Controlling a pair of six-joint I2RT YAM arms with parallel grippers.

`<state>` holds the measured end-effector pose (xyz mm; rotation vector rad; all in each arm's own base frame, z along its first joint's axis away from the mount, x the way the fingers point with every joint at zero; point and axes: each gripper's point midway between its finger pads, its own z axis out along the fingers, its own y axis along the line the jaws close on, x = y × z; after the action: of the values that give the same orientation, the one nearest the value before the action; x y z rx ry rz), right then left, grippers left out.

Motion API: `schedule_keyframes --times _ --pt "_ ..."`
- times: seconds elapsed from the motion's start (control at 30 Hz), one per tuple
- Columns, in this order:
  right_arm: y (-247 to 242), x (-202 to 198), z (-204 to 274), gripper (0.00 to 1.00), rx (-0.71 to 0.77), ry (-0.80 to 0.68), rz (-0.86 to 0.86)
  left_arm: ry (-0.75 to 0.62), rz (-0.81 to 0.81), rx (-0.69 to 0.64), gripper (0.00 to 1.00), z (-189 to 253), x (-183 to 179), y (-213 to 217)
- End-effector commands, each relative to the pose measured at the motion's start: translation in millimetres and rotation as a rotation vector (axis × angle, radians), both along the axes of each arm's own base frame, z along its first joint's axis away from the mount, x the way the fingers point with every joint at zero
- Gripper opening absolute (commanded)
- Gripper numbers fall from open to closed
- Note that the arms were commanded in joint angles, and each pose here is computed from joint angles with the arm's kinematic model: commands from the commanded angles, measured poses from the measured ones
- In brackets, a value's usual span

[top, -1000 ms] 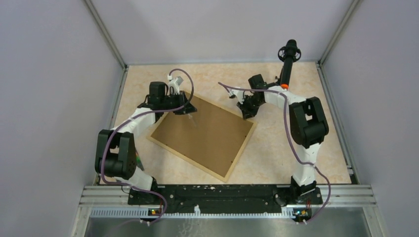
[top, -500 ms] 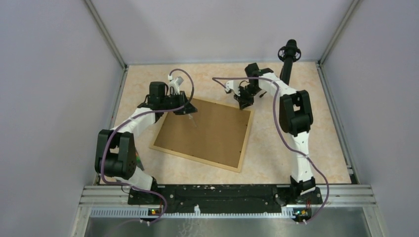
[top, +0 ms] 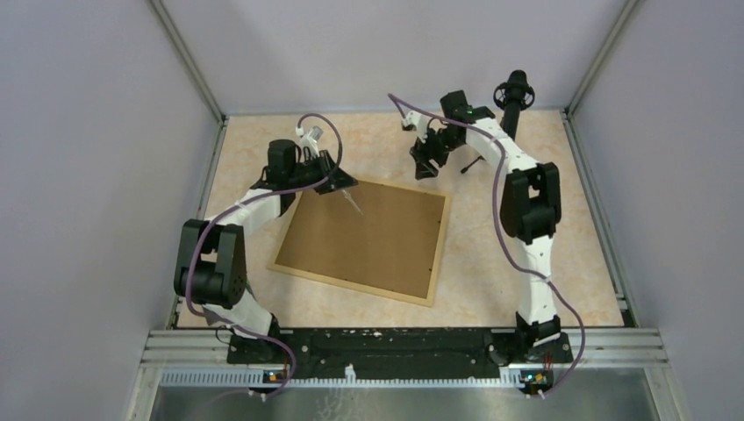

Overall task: Take the photo out of the frame
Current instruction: Adjust the photo frame at the center of the board, then adjust the screwdriver.

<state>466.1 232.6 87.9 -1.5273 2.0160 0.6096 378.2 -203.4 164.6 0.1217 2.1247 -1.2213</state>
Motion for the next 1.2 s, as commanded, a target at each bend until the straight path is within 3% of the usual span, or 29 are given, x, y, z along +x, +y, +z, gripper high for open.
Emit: schedule_keyframes --times 0.0,0.1,0.23,0.4,0.6,0.73,0.83,0.9,0.93,1.07,1.17 --pt "21.1 -16.4 113.9 0.68 0.297 -0.006 -0.150 -0.068 0.047 -0.113 0.00 41.6 27.3 -15.1" --pt "41.9 -44.1 140.5 0.72 0.446 0.089 -0.232 -0.064 0.057 -0.147 0.00 52.3 32.5 -25.9" --pt "76.0 -88.7 147.4 0.73 0.504 0.169 -0.252 -0.034 0.049 -0.172 0.00 58.8 34.1 -38.8" --pt "108.6 -117.5 128.2 0.70 0.418 0.122 -0.232 -0.010 0.035 -0.207 0.00 67.1 32.4 -52.9" --pt "121.3 -109.2 107.3 0.63 0.316 0.051 -0.307 0.002 0.016 -0.243 0.00 72.7 28.1 -59.7" --pt "119.1 -103.3 97.7 0.49 0.278 0.041 -0.346 0.002 0.008 -0.257 0.00 75.7 24.7 -62.0" --pt "117.1 -104.4 92.3 0.23 0.255 0.043 -0.341 -0.005 0.002 -0.260 0.00 78.1 23.0 -63.2" --pt "115.8 -107.9 92.6 0.00 0.249 0.050 -0.319 -0.021 -0.007 -0.254 0.00 80.7 22.2 -63.3" --pt "116.3 -111.3 94.6 0.00 0.250 0.054 -0.292 -0.044 -0.021 -0.237 0.02 81.2 22.0 -63.4" --pt "110.4 -135.3 108.4 0.00 0.309 0.194 -0.140 -0.151 -0.141 -0.159 0.46 89.3 13.3 -60.6" --pt "95.3 -155.2 118.4 0.00 0.351 0.312 -0.018 -0.218 -0.263 -0.073 0.69 90.0 1.1 -46.4"
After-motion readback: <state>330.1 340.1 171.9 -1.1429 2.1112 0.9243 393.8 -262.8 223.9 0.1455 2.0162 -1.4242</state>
